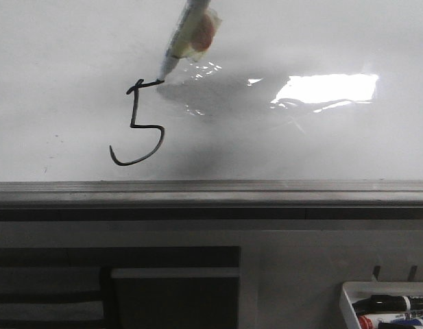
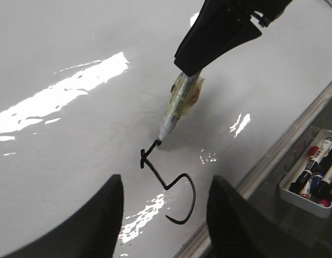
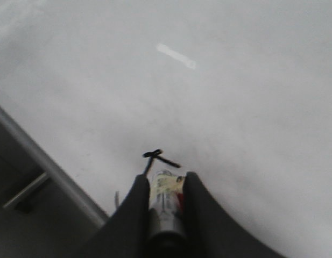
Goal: Write number 5 on whiteboard
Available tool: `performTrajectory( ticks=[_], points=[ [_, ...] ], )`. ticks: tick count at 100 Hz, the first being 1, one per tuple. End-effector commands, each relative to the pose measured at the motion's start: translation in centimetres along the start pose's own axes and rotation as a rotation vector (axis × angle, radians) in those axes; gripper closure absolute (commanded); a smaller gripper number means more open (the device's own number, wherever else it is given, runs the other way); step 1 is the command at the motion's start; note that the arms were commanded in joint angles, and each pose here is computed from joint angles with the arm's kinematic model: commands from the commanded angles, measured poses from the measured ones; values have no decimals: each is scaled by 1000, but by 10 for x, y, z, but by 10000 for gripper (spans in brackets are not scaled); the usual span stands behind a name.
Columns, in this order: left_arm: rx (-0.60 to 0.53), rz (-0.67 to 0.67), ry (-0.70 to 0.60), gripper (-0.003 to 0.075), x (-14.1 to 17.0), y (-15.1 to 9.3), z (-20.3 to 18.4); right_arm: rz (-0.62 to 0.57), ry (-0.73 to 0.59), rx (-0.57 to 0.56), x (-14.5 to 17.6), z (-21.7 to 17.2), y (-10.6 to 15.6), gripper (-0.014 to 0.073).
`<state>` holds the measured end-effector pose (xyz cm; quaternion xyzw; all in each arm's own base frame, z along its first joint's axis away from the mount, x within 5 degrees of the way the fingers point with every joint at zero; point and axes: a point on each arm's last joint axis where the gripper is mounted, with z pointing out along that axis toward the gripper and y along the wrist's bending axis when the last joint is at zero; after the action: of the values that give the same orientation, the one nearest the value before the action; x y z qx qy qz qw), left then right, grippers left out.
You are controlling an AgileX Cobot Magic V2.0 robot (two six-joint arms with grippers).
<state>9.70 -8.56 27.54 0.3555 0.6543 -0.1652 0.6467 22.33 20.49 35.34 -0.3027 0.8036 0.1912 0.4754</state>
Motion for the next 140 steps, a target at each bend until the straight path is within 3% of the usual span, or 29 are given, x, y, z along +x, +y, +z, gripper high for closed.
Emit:
performTrajectory(
  ticks=[1, 9, 27, 76, 86, 103, 121, 126, 132, 140],
  points=[
    [59, -15, -102, 398, -15, -3, 8, -54, -158, -71, -23, -29, 23, 656],
    [121, 2, -136, 398, -17, -8, 16, -79, -136, -126, -20, -34, 40, 657],
    [157, -10, -44, 398, -8, -9, 41, -114, -60, -181, -12, -36, 58, 657],
    [233, -14, 15, 401, 5, -16, 65, -69, -10, -214, -7, -37, 62, 656],
    [236, -17, 26, 472, 7, -16, 67, -69, -9, -213, -7, -37, 62, 657],
    [240, -18, 18, 741, 6, -17, 67, -70, 5, -213, -6, -37, 62, 657],
    [241, -15, 18, 741, 6, -17, 67, -73, 34, -212, -3, -36, 62, 654],
    [243, -16, 15, 741, 6, -17, 67, -74, 37, -211, -3, -36, 62, 624],
    [243, -16, 14, 741, 6, -17, 67, -73, 31, -212, -4, -36, 62, 522],
    [241, -22, 13, 741, 6, -17, 67, -72, 3, -207, -6, -37, 61, 251]
  ],
)
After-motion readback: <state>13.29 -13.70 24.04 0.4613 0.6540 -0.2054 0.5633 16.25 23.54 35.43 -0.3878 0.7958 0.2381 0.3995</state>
